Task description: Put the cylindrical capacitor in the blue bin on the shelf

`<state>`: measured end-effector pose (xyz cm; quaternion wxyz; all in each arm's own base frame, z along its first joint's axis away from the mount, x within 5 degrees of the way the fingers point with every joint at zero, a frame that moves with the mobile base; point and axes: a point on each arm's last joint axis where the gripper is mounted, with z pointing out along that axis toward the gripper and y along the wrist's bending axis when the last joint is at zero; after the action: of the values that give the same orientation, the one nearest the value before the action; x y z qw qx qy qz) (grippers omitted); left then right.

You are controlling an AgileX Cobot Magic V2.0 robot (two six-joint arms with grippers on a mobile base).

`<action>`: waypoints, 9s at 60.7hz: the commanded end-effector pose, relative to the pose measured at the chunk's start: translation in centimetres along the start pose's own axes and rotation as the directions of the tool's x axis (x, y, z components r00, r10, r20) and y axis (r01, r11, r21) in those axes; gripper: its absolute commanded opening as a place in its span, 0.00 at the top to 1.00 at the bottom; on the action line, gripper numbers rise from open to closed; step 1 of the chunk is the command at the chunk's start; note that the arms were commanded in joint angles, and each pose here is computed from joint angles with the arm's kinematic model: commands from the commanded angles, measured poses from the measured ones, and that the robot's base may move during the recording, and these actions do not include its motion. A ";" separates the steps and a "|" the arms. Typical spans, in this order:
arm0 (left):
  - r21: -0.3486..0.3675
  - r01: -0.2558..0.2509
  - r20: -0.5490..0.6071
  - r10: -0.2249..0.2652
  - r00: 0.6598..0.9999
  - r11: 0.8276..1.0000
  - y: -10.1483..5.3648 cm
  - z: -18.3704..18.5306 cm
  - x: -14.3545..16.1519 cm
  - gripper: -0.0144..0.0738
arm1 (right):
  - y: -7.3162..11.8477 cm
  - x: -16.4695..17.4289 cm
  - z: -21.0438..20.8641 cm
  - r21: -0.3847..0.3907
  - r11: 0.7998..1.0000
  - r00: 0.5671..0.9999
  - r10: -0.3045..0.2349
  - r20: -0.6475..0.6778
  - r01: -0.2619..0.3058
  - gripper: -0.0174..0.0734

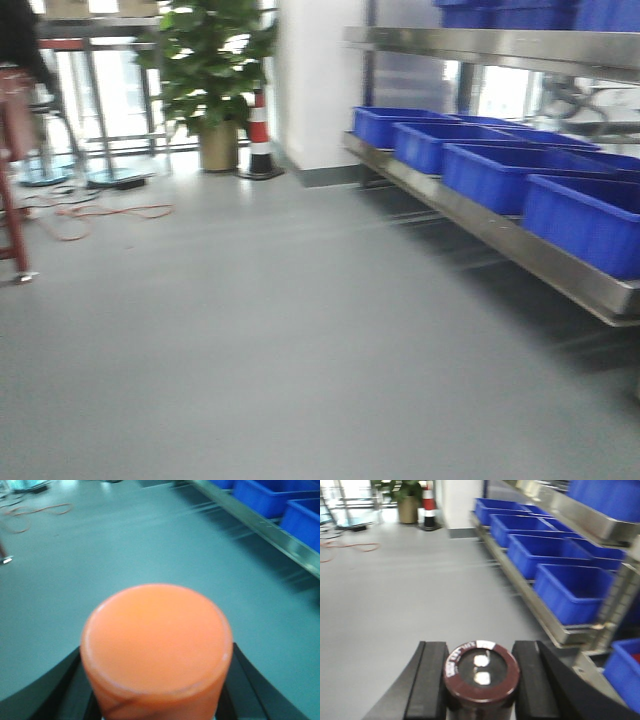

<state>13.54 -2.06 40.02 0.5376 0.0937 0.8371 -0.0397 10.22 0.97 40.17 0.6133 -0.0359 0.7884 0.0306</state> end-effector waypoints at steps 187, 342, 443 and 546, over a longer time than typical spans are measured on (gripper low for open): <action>0.008 0.003 0.021 -0.003 1.000 1.000 -0.1 -0.1 -0.2 0.96 | 0.0 -0.5 -0.2 0.006 1.000 0.999 -0.013 0.039 0.012 0.93; 0.354 -0.159 0.094 0.134 0.986 0.922 -10.0 10.5 -14.5 0.96 | 0.0 -0.6 -0.2 0.006 1.000 0.999 -0.013 0.046 0.012 0.93; 0.198 -0.045 -0.031 0.052 0.998 0.979 -3.0 2.4 -6.6 0.96 | 0.2 -0.1 1.4 -0.017 1.000 0.999 0.014 -0.040 -0.015 0.93; 0.053 0.083 0.138 -0.090 0.986 0.995 -1.1 -5.2 4.1 0.96 | 13.9 -9.8 25.0 -0.420 0.903 0.960 -0.189 -0.206 0.087 0.37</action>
<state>7.03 -1.84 38.23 0.5800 0.0718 0.8068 -0.0861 36.71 17.99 41.27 0.4635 -0.2238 0.8456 0.1415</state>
